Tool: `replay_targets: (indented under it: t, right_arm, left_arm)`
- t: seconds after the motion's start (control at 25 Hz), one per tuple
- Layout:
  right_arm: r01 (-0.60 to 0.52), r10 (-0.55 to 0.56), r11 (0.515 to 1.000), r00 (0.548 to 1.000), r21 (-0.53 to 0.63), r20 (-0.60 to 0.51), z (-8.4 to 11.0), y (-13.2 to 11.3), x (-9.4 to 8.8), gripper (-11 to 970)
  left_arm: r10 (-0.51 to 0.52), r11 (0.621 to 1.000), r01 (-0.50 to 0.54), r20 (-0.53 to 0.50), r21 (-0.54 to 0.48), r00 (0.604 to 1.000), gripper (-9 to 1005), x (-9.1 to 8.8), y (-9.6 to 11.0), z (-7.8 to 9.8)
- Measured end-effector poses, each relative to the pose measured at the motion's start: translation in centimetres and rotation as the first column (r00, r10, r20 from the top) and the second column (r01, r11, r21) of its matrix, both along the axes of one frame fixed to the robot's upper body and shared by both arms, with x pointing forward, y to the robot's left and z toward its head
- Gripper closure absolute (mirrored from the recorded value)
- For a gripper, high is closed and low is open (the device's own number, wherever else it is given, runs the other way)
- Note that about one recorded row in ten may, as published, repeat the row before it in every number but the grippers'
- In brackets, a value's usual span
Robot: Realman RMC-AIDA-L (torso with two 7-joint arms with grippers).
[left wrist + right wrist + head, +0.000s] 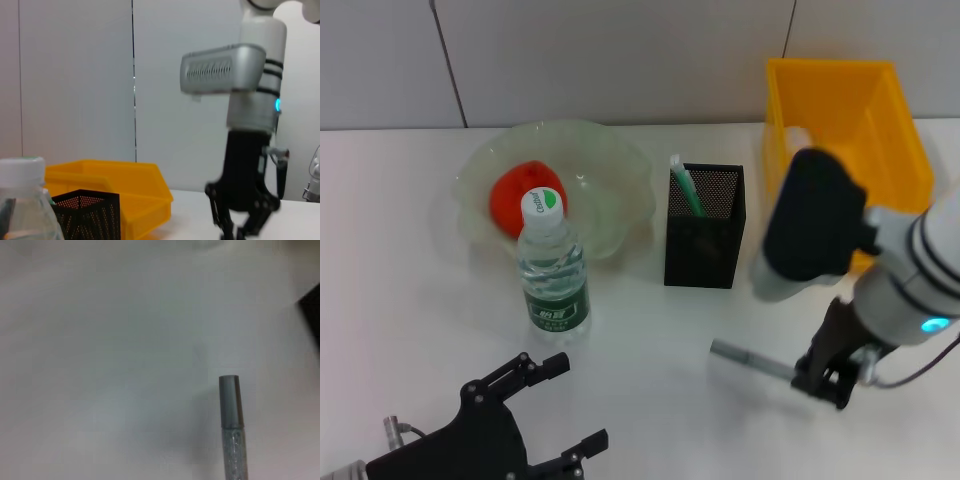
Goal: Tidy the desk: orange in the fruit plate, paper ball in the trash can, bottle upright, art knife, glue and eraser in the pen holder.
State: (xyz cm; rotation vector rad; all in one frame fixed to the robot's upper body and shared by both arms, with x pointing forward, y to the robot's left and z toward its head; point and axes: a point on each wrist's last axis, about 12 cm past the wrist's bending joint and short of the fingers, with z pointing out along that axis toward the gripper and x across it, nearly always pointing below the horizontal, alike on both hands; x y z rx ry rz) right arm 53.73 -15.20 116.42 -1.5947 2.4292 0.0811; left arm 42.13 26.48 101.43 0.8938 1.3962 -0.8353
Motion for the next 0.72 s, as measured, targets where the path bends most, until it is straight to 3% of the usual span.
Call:
replay_targets:
  t: [0.32,0.52,0.72]
  right_arm:
    - [-0.166,0.193,0.977,0.956,-0.132,0.223,4.6,-1.8,-1.1,824]
    - [-0.183,0.281,0.949,0.863,-0.257,0.421,8.0,-2.8,-1.4,827]
    - [-0.139,0.366,0.899,0.759,-0.415,0.538,8.8,-2.7,-0.3,828]
  left_arm:
    - [0.014,1.0,-0.014,0.003,-0.008,1.0,167,0.1,0.0,0.1]
    - [0.013,1.0,-0.013,0.001,-0.013,1.0,167,0.1,-0.2,0.1]
    - [0.015,1.0,-0.015,0.001,-0.017,1.0,167,0.1,-0.3,0.1]
